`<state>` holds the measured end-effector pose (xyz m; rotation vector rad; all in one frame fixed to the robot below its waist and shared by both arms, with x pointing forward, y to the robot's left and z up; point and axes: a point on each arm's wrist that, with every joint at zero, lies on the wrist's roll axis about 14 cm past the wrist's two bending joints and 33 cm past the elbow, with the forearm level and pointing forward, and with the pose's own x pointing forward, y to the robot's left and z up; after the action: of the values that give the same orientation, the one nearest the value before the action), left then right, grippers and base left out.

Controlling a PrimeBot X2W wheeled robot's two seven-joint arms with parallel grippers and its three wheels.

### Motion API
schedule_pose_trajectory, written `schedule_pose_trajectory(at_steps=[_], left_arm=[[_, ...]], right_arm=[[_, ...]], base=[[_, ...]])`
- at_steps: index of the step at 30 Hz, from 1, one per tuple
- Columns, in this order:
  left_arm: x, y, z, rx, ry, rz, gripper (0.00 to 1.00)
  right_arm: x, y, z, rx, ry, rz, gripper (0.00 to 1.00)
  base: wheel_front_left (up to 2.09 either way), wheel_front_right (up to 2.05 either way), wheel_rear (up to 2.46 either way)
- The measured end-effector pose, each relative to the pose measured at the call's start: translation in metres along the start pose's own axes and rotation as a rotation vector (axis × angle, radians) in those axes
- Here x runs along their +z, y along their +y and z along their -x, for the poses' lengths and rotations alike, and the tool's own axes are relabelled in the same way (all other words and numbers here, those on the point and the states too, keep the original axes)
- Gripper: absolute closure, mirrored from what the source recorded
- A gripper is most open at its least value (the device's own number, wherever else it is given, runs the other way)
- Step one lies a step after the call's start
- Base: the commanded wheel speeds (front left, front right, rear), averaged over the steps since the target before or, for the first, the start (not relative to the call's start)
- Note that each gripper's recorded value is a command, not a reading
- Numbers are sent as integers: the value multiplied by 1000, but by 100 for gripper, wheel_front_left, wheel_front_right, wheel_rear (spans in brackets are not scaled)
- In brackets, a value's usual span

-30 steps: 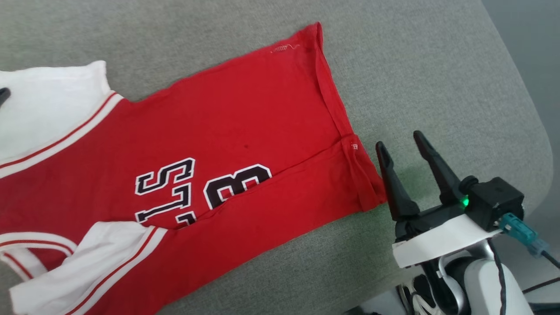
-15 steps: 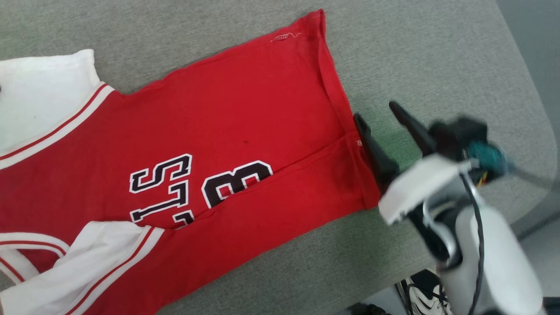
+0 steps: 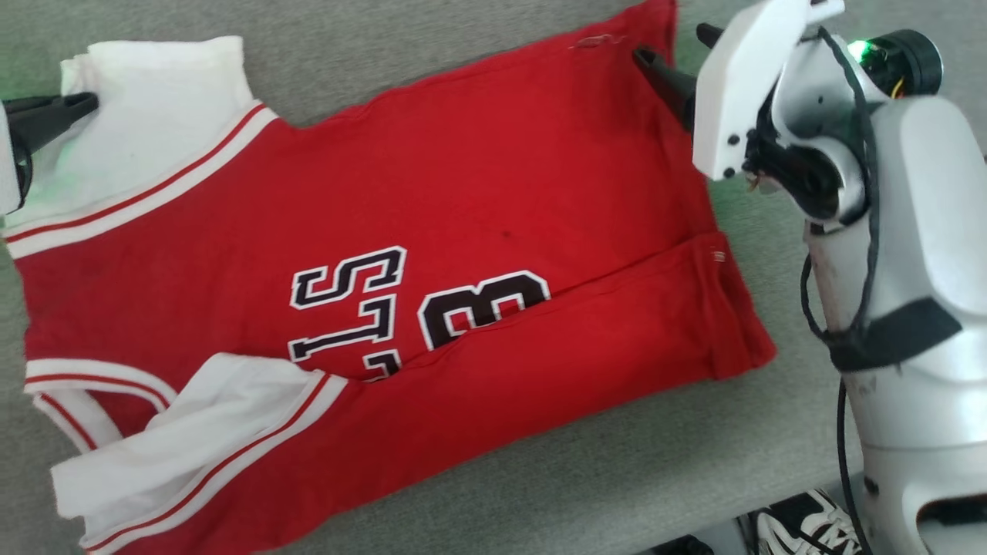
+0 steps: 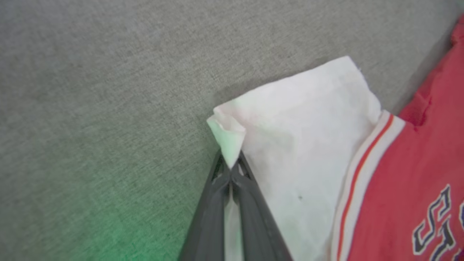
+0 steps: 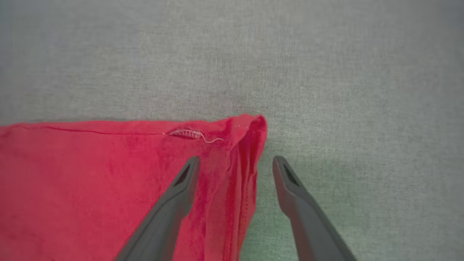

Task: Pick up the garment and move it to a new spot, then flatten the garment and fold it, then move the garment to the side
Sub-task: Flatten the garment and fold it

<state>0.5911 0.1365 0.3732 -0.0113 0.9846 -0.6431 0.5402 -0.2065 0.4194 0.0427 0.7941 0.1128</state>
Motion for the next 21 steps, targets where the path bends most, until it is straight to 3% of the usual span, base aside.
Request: schedule_pose_trajectory(at_steps=[8, 9, 10, 11, 21], left_arm=[[-2, 1, -1, -20, -32, 24, 100], [-2, 1, -1, -20, -32, 24, 100], [-2, 0, -1, -24, -36, 23, 100], [-2, -2, -2, -29, -42, 22, 100], [22, -43, 20, -104, -198, 33, 100]], right_arm=[[-15, -3, -31, -27, 127, -6, 0], [-15, -3, -31, -27, 127, -6, 35], [-12, -3, -32, -30, 119, -2, 56], [-11, -3, -34, -28, 117, -6, 100], [18, 3, -20, -17, -16, -6, 100]], base=[[0, 0, 0], [0, 0, 0], [0, 0, 0], [0, 0, 0], [0, 0, 0]])
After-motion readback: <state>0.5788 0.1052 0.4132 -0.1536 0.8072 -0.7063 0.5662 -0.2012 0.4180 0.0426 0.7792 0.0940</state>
